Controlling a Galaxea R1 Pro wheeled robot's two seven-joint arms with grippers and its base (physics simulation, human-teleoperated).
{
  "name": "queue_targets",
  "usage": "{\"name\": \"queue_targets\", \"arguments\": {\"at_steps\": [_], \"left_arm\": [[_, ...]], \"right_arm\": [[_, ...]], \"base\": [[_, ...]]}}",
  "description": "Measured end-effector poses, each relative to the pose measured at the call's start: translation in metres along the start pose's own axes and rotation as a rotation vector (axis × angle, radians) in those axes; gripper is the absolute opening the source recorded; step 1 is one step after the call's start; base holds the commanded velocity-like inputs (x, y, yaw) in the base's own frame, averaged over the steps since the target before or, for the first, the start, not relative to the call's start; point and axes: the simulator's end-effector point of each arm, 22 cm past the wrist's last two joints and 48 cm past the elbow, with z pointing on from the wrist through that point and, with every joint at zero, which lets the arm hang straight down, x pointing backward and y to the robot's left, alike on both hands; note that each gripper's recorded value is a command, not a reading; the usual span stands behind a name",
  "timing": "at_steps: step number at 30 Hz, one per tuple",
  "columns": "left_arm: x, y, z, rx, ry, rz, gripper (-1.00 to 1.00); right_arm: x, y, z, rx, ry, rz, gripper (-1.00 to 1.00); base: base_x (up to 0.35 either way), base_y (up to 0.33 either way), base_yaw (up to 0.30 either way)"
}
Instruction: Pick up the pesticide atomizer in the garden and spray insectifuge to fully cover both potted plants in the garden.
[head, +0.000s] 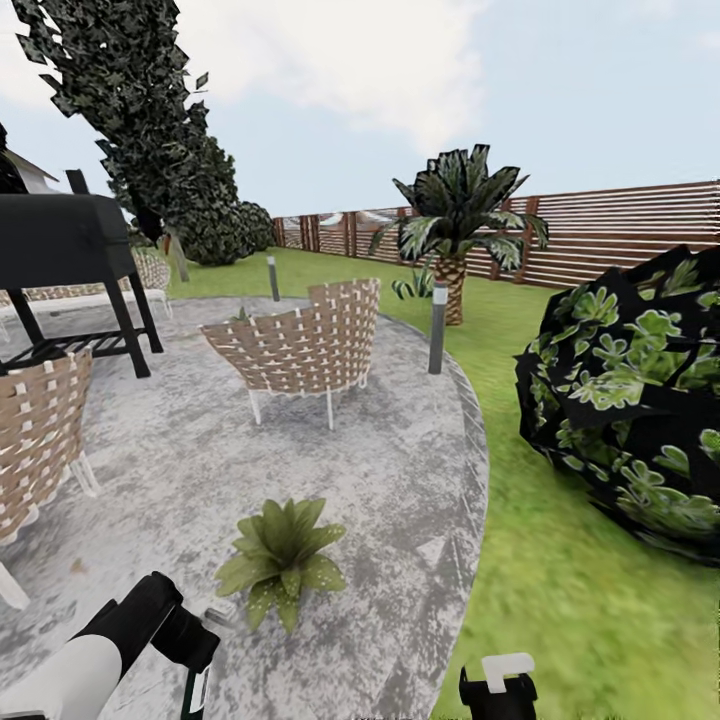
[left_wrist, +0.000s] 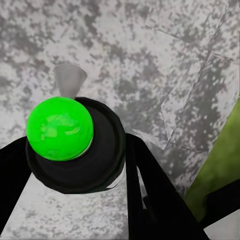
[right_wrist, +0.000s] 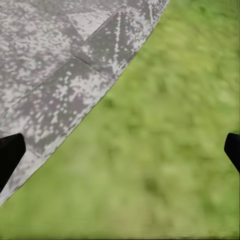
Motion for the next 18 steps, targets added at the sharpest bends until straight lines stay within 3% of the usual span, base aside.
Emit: {"name": "queue_targets", "arguments": {"at_steps": [6, 7, 9, 15, 18], "left_arm": [[0.001, 0.0, 0.003, 0.004, 0.003, 0.001, -1.0], [-0.004, 0.004, -0.001, -0.006, -0.007, 0.005, -1.0], [-0.033, 0.03, -0.029, -0.073, -0.078, 0.021, -1.0], [-0.035, 0.048, -0.041, -0.113, -0.083, 0.027, -1.0], [-0.031, 0.042, -0.045, -0.054, -0.066, 0.043, -1.0]], "right_arm": [[0.003, 0.0, 0.001, 0.001, 0.007, -0.002, 1.0], [0.004, 0.0, 0.001, 0.0, 0.008, -0.003, 1.0], [0.005, -0.001, 0.001, 0.0, 0.01, -0.005, 1.0], [0.007, -0.006, 0.003, 0.006, 0.011, -0.012, 1.0], [0.007, -0.009, 0.003, 0.01, 0.012, -0.014, 1.0]], "base": [[0.085, 0.203, -0.173], [0.008, 0.009, -0.159], [0.003, 0.003, -0.075], [0.0, 0.001, -0.011], [0.0, 0.0, 0.0]]}}
